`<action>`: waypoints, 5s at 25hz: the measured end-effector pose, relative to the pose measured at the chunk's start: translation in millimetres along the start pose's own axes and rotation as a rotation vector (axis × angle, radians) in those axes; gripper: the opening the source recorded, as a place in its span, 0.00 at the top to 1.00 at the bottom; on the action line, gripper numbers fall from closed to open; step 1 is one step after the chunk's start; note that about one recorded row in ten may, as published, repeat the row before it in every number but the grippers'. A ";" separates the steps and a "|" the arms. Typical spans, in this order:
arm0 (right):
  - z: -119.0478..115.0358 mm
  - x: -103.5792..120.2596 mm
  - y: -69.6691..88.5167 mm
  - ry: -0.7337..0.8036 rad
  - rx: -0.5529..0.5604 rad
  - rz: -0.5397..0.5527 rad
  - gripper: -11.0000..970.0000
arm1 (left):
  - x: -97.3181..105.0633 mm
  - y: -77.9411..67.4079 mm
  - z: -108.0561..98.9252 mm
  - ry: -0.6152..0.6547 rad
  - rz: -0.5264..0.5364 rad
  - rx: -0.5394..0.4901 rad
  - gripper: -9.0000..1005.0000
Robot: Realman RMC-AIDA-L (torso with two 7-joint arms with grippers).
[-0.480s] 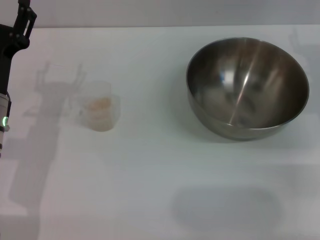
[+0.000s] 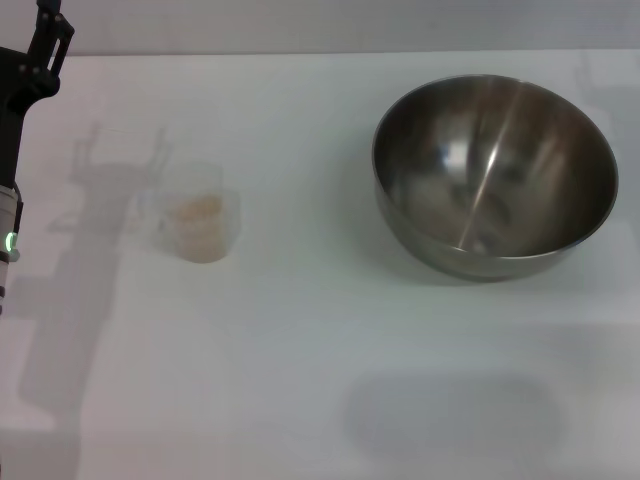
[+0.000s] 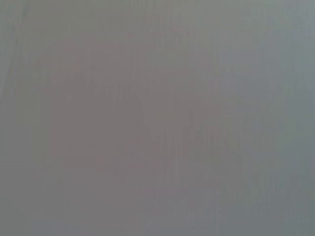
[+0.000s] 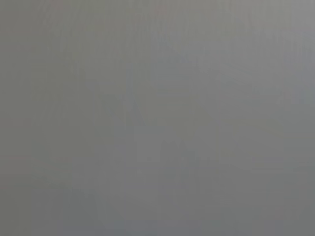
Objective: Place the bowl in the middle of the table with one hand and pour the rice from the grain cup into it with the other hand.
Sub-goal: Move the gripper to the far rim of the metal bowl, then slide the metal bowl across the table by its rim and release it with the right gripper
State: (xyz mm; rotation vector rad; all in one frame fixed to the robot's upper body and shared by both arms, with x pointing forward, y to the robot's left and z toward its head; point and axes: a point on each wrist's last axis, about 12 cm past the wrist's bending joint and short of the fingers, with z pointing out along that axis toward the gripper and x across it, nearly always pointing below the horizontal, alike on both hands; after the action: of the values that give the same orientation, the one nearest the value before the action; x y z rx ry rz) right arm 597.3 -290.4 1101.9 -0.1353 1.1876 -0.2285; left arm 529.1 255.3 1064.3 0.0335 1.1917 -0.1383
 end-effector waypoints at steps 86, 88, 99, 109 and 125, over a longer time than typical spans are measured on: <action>32.1 -38.6 -14.6 1.406 -0.540 0.207 0.72 | -1.2 6.5 -1.3 -0.007 0.015 -0.015 0.14; 32.0 -38.5 -14.8 1.407 -0.539 0.205 0.81 | -1.2 6.3 -1.2 -0.007 0.014 -0.014 0.14; 33.6 -48.7 -15.1 1.345 -0.539 0.200 0.96 | -2.1 5.6 -3.3 -0.015 0.012 -0.012 0.14; 40.4 -72.2 -13.8 1.192 -0.569 0.256 0.97 | -3.6 4.9 -3.8 -0.029 0.012 -0.007 0.14; 39.7 -64.3 32.5 1.153 -0.793 0.284 0.97 | -4.3 4.7 -3.1 -0.035 0.012 -0.006 0.14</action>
State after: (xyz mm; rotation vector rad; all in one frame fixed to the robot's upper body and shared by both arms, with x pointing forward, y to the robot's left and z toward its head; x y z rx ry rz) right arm 614.8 -243.6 1167.2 -0.5713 2.3776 0.5130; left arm 525.2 260.6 1066.9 0.0330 1.1564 -0.1245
